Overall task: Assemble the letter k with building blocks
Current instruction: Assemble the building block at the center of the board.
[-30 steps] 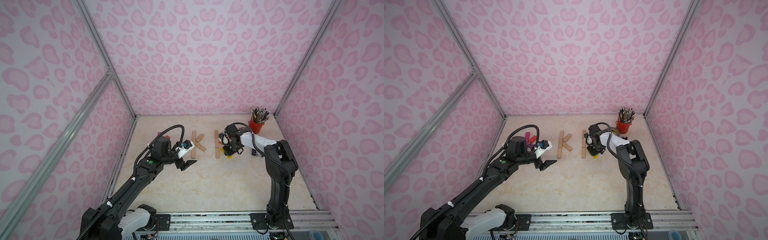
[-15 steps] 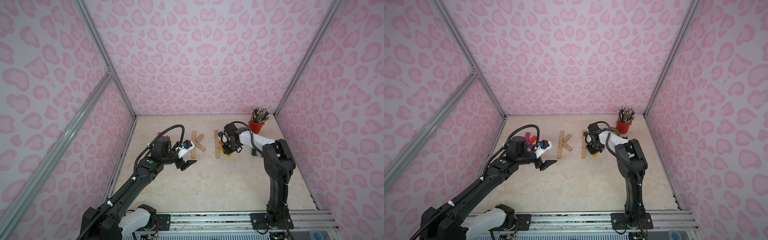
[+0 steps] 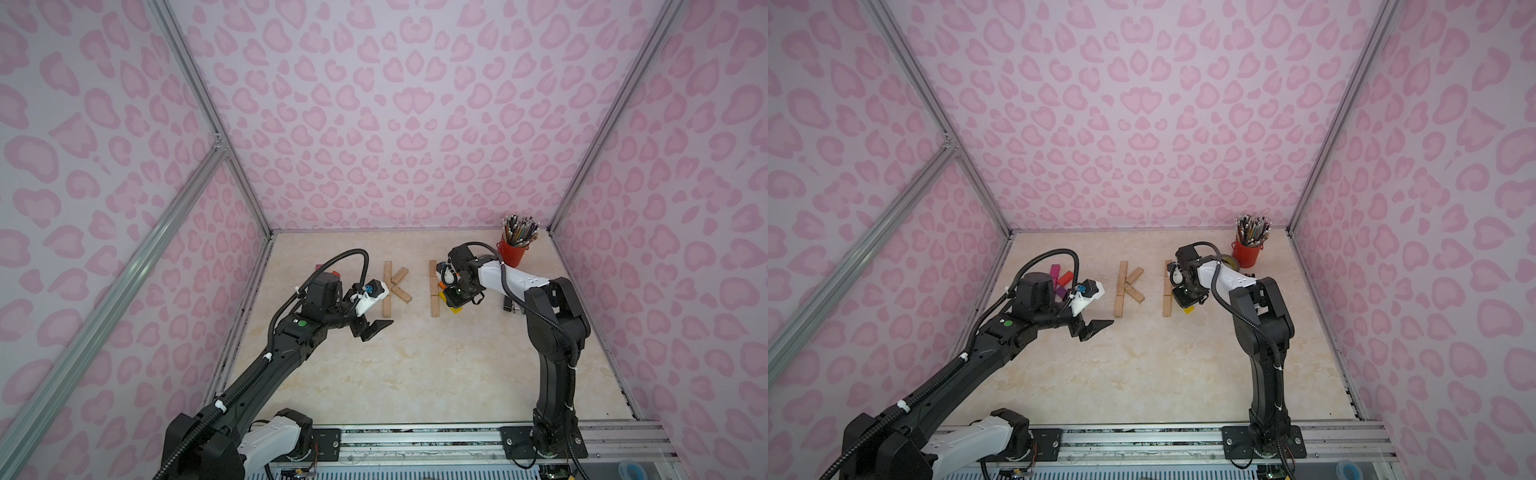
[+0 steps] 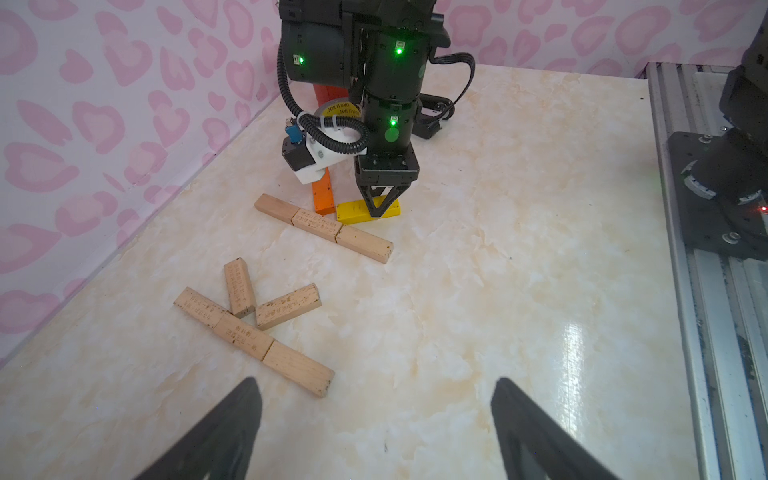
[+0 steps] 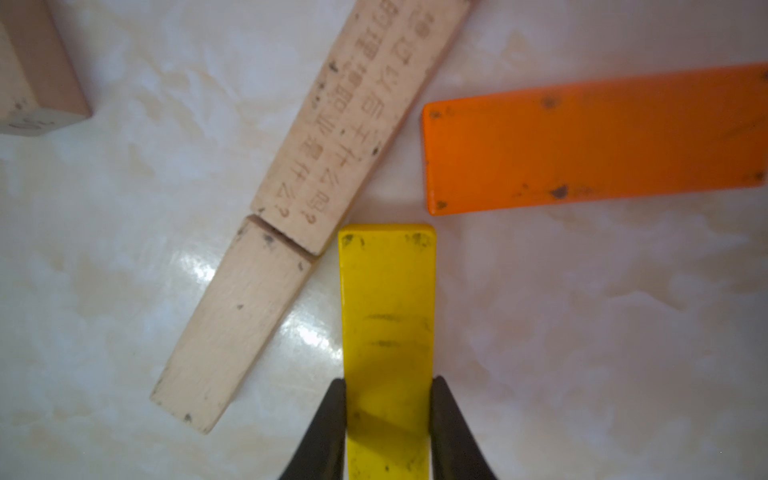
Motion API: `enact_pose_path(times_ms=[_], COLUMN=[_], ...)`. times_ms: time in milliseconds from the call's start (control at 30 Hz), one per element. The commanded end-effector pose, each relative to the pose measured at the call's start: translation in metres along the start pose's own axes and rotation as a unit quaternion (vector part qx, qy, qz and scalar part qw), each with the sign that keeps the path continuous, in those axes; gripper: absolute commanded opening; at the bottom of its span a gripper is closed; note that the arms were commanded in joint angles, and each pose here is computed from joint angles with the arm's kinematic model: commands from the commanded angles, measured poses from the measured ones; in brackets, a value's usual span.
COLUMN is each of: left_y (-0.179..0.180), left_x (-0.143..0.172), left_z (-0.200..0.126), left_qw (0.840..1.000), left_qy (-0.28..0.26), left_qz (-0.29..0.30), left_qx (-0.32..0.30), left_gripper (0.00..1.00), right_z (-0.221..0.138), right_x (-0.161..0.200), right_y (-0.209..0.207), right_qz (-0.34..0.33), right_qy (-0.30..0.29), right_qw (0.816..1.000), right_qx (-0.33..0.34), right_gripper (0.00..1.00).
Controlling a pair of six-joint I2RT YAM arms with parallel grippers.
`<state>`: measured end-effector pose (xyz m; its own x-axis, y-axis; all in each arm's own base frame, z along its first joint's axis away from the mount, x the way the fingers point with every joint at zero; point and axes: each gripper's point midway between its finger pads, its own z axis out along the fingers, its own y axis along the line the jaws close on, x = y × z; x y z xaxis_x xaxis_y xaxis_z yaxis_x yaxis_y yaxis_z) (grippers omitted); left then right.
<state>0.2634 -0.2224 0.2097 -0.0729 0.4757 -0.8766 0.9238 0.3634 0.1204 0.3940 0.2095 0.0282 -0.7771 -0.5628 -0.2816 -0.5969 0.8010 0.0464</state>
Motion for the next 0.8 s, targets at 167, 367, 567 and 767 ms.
enact_pose_path(times_ms=[167, 367, 567, 767], left_y=[0.001, 0.002, 0.005, 0.027], left_x=[-0.004, -0.005, -0.008, -0.018], left_z=[-0.001, -0.001, -0.003, -0.010], left_qw=[1.000, 1.000, 1.000, 0.996], left_qy=[-0.007, -0.007, -0.012, -0.019], left_qz=[0.006, 0.007, 0.002, -0.050], left_qx=[-0.001, -0.003, -0.016, -0.075], left_gripper=[0.89, 0.89, 0.89, 0.88], right_z=[0.005, -0.001, -0.030, -0.079], right_x=[0.003, 0.001, -0.008, 0.000], right_y=[0.005, 0.003, 0.001, -0.023], right_qz=[0.003, 0.007, 0.022, 0.083], right_qy=[0.006, -0.002, -0.041, -0.121], right_qw=[1.000, 1.000, 0.999, 0.989], right_qx=[-0.012, -0.007, 0.004, 0.030], right_gripper=[0.31, 0.33, 0.37, 0.44])
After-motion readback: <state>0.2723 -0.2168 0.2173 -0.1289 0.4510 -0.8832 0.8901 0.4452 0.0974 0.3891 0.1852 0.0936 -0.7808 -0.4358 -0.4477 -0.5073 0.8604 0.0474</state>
